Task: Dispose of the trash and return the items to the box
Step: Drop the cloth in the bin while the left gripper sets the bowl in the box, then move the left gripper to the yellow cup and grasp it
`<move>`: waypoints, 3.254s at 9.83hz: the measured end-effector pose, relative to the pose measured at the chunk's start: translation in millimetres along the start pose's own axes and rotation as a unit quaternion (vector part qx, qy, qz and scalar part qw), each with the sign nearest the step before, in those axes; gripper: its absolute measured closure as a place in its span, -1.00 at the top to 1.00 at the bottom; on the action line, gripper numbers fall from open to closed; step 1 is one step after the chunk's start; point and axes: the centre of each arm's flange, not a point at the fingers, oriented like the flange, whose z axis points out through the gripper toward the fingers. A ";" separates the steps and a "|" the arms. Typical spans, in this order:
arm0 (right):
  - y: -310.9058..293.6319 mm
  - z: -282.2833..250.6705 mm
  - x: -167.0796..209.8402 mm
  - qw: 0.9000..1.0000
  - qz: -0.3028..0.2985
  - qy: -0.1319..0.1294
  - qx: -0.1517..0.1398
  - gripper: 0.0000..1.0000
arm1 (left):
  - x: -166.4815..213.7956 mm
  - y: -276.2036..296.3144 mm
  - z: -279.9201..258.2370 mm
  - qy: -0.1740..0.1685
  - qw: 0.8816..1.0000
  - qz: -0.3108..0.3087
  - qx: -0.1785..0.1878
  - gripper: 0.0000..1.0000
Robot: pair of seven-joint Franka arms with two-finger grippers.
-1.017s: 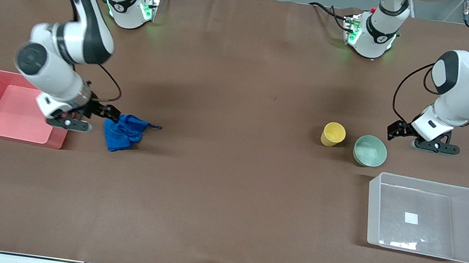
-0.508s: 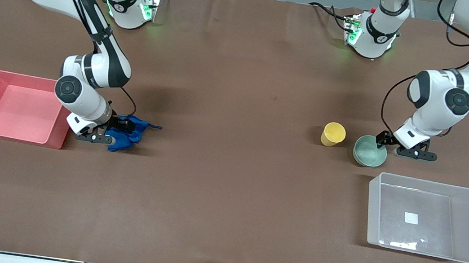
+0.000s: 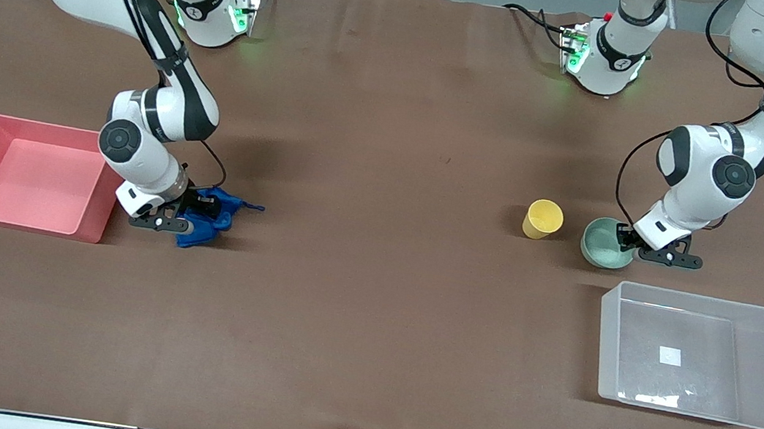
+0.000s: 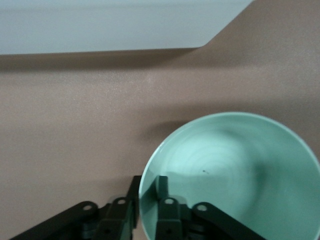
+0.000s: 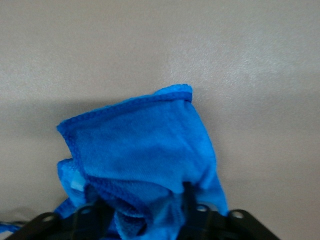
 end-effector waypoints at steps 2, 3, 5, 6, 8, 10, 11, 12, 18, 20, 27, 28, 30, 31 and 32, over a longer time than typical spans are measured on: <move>0.1 -5.3 4.3 1.000 0.001 -0.005 -0.002 -0.52 | 6.7 0.3 -31.1 0.004 1.000 0.000 -0.005 -0.92; -0.7 -11.8 9.6 0.999 0.002 -0.031 -0.009 -0.60 | 8.3 0.1 -59.1 -0.011 1.000 -0.001 -0.011 -0.92; -1.7 -60.4 35.8 0.995 0.012 -0.092 -0.027 -0.61 | 19.4 -2.6 -142.1 -0.014 1.000 -0.001 -0.023 -0.92; -0.3 -103.7 50.3 0.994 0.018 -0.105 -0.035 -0.61 | 34.2 -8.3 -182.9 -0.004 1.000 -0.001 -0.024 -0.92; 19.4 -203.6 65.0 0.992 0.040 -0.111 -0.044 -0.61 | 82.8 -39.0 -220.9 0.025 0.999 0.002 -0.020 -0.92; 79.5 -275.4 62.4 0.993 0.044 -0.095 -0.047 -0.61 | 149.0 -69.4 -195.8 0.041 0.999 0.001 -0.030 -0.92; 131.3 -283.1 57.8 0.994 0.030 -0.096 -0.047 -0.61 | 177.2 -78.1 -171.3 0.039 0.999 0.006 -0.026 -0.92; 187.6 -277.0 51.5 0.994 0.019 -0.098 -0.046 -0.61 | 194.2 -86.2 -142.0 0.032 0.999 0.010 -0.028 -0.92; 288.1 -82.5 -1.2 0.995 -0.022 -0.077 -0.057 -0.68 | 196.5 -130.3 -31.4 0.020 0.997 0.007 -0.068 -0.92; 294.1 -56.6 -7.4 0.994 -0.041 -0.081 -0.057 -0.67 | 193.4 -130.0 -21.9 0.014 0.998 0.006 -0.067 -0.93; 272.1 -200.9 37.5 0.997 0.016 -0.068 -0.044 1.00 | 207.8 -130.9 -39.8 0.057 0.997 0.009 -0.047 0.14; 242.4 -258.5 45.1 0.996 0.051 -0.056 -0.041 1.00 | 213.1 -125.9 -78.6 0.067 0.996 0.016 -0.057 0.42; 177.9 -348.3 43.9 0.994 0.101 -0.019 -0.038 1.00 | 212.9 -99.6 -155.9 0.061 0.995 0.036 -0.072 0.98; 163.1 -380.9 33.4 0.993 0.107 -0.013 -0.037 1.00 | 207.8 -75.9 -180.6 0.052 0.996 0.038 -0.068 1.00; 163.0 -409.9 18.3 0.993 0.113 -0.016 -0.033 1.00 | 198.2 -43.7 -193.3 0.039 0.997 0.039 -0.059 1.00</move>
